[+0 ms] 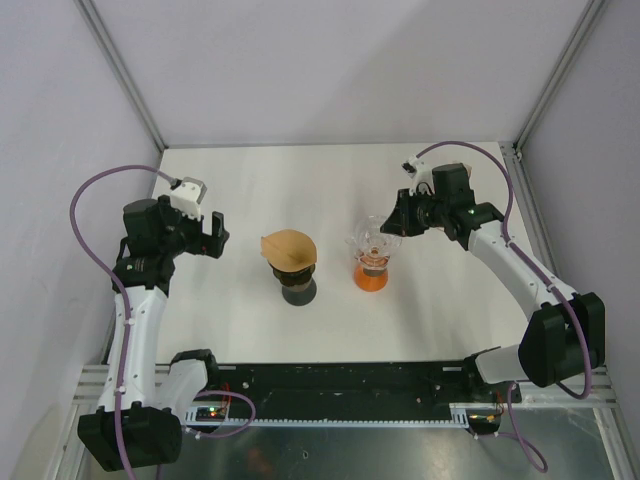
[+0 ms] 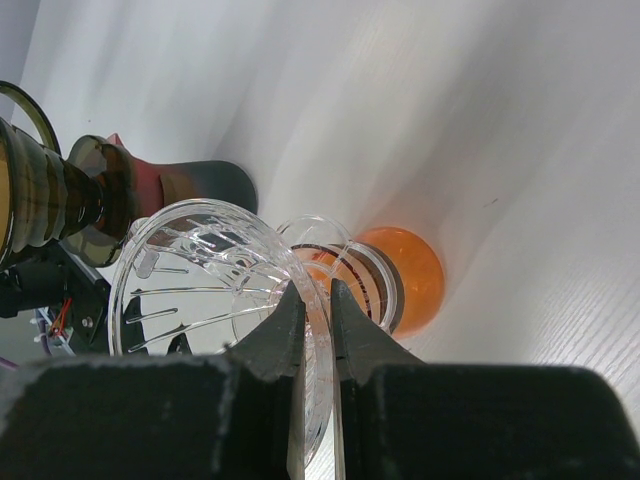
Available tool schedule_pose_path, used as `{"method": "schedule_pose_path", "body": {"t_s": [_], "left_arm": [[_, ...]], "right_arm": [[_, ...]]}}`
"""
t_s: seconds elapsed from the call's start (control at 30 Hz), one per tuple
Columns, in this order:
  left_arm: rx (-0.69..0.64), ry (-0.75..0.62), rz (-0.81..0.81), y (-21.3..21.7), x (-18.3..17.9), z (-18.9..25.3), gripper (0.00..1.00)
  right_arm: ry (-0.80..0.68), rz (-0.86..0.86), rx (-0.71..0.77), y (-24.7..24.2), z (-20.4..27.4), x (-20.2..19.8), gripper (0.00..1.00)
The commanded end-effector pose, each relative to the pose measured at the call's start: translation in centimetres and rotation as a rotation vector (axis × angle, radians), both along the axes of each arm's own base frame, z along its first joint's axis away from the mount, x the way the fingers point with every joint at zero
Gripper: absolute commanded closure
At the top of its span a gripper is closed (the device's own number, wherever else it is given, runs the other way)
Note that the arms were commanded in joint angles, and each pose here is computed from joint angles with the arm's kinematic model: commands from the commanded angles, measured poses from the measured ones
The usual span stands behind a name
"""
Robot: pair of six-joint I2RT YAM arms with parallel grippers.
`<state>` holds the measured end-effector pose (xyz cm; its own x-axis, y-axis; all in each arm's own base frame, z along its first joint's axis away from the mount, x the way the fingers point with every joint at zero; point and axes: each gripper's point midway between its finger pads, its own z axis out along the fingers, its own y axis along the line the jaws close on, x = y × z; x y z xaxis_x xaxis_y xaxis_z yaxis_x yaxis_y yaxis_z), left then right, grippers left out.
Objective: Place the coffee filter in the dripper
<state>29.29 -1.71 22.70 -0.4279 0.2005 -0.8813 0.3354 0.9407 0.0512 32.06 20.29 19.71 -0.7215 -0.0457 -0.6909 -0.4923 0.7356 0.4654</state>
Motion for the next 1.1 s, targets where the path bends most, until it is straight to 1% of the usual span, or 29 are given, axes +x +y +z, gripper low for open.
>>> {"method": "schedule_pose_path", "body": {"t_s": [0.0,0.23,0.4,0.47,0.6,0.7,0.8,0.9,0.97,1.03,1.07], "left_arm": [[0.021,-0.016,-0.004,0.3,0.1,0.2,0.00],[0.019,-0.015,-0.009,0.2,0.1,0.1,0.00],[0.022,-0.015,-0.005,0.3,0.1,0.1,0.00],[0.022,-0.013,-0.005,0.3,0.1,0.0,0.00],[0.018,-0.010,-0.012,0.2,0.1,0.0,0.00],[0.016,-0.008,-0.012,0.2,0.2,0.0,0.00],[0.016,-0.009,-0.009,0.2,0.2,0.1,0.00],[0.018,-0.011,-0.006,0.3,0.2,0.2,0.00],[0.020,-0.010,-0.005,0.3,0.3,0.2,0.00],[0.022,-0.012,-0.003,0.4,0.3,0.2,0.00],[0.023,-0.012,-0.001,0.4,0.3,0.3,0.00]], "right_arm": [[-0.010,0.029,0.019,0.4,0.5,0.0,1.00],[0.020,0.042,0.021,0.5,0.1,-0.4,1.00],[0.029,0.036,0.014,0.4,-0.2,-0.4,0.73],[0.013,0.029,0.016,0.3,0.2,-0.3,0.62],[-0.035,0.020,0.039,0.3,1.8,-0.2,0.44],[-0.079,0.011,0.052,0.2,3.3,-0.2,0.32],[-0.130,-0.016,0.043,-0.4,4.9,0.0,0.24],[-0.205,-0.091,0.024,-1.8,7.0,0.6,0.22],[-0.261,-0.183,0.016,-3.5,8.8,1.1,0.22],[-0.317,-0.309,0.004,-5.7,10.5,2.0,0.25],[-0.339,-0.374,-0.005,-6.9,11.2,2.4,0.28]]}}
